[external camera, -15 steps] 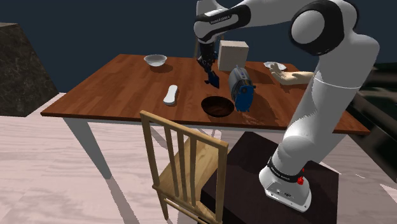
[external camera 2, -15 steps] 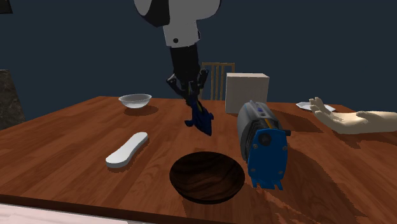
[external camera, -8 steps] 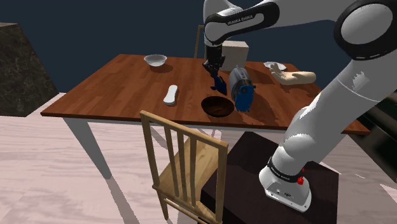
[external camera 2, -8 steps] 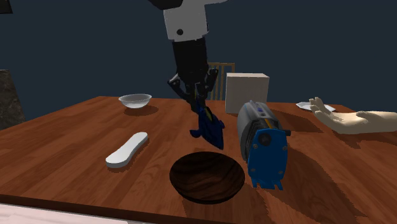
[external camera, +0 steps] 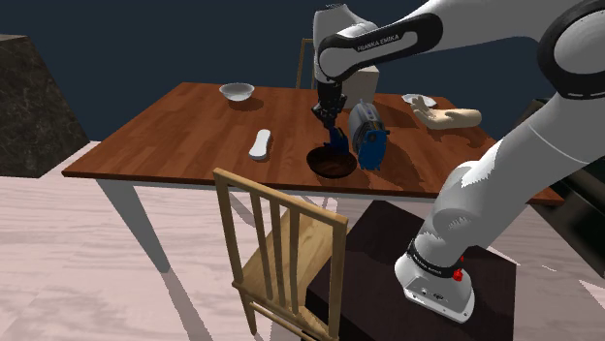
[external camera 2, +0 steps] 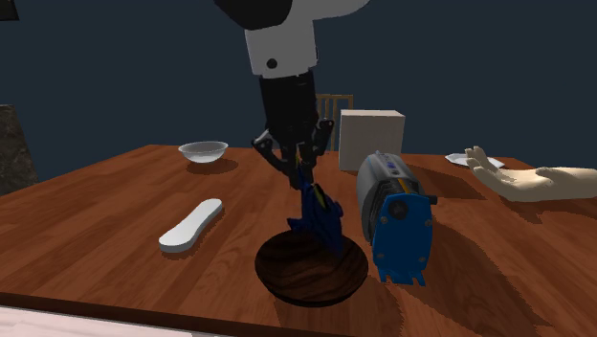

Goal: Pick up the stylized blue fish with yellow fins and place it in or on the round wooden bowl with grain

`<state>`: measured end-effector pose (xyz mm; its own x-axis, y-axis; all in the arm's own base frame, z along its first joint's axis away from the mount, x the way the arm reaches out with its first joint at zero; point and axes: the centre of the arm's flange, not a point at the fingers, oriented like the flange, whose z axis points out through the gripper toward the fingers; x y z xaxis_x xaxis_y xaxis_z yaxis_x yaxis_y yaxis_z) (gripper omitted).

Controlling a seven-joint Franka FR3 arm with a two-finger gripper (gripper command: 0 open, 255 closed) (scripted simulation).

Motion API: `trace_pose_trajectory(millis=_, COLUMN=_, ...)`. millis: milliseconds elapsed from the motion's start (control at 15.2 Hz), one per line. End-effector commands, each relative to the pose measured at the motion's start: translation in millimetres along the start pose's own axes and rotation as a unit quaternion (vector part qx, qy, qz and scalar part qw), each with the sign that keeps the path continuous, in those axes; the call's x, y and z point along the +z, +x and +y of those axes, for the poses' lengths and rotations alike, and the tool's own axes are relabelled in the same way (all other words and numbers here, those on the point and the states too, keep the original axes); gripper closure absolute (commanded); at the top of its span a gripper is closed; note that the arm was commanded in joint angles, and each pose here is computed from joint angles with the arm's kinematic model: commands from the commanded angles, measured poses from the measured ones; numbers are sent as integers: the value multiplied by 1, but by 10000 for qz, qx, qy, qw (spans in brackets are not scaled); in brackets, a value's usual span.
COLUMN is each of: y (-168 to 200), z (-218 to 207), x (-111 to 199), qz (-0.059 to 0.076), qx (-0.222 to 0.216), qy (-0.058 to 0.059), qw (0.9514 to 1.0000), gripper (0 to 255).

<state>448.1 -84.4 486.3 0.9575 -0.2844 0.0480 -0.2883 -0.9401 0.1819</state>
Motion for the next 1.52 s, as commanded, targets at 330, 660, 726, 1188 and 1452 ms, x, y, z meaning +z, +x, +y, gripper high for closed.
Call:
trace_pose_trajectory(millis=330, y=-2, z=-6, x=36, qz=3, qx=0, qy=1, qw=10000, gripper=255)
trace_pose_trajectory(millis=660, y=-4, z=-12, x=66, qz=3, qx=0, qy=1, qw=10000, gripper=255)
trace_pose_trajectory(millis=726, y=-4, z=-12, x=66, qz=3, qx=0, qy=1, qw=10000, gripper=255)
trace_pose_trajectory(millis=1188, y=-4, z=-12, x=66, qz=3, qx=0, qy=1, qw=10000, gripper=255)
trace_pose_trajectory(millis=1452, y=-4, z=-12, x=66, qz=3, qx=0, qy=1, qw=10000, gripper=0)
